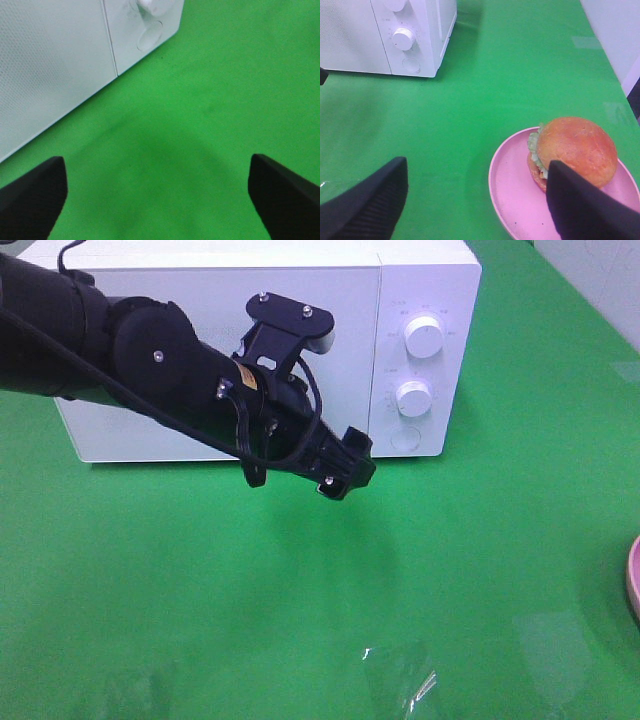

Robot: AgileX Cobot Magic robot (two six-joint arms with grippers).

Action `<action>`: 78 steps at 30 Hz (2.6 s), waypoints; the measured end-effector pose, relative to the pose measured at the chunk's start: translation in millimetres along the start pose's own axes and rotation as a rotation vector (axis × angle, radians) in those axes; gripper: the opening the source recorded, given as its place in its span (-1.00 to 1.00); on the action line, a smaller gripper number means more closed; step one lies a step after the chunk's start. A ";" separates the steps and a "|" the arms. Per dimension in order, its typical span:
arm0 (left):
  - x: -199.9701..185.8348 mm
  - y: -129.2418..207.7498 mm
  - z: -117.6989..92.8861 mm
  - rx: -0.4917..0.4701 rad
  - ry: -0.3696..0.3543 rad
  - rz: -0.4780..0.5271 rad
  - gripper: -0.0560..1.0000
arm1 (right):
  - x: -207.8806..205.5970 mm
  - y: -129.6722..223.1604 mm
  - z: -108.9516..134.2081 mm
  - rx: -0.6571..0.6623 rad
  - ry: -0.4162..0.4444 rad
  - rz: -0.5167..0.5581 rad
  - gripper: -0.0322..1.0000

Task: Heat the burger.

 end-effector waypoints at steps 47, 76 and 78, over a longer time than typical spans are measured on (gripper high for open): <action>-239.2 93.3 129.8 -0.541 -0.117 0.475 0.92 | 0.0 0.0 0.0 0.000 0.000 0.000 0.48; -295.4 192.5 -2.2 -0.491 -0.396 0.218 0.92 | 0.0 0.0 0.0 0.000 0.000 0.000 0.48; -299.4 192.4 -5.8 -0.478 -0.415 0.191 0.92 | 0.0 0.0 0.0 0.000 0.000 0.000 0.48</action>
Point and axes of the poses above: a point on each arm's last joint axis where the gripper is mounted, x pointing out along that axis toward the gripper, z along the wrist's bending axis when the last joint is at zero, y = z × x, the point moved 1 cm from there along x, pointing out along that axis toward the gripper, and after that the axes turned 14 degrees about x, right-handed, at the moved point
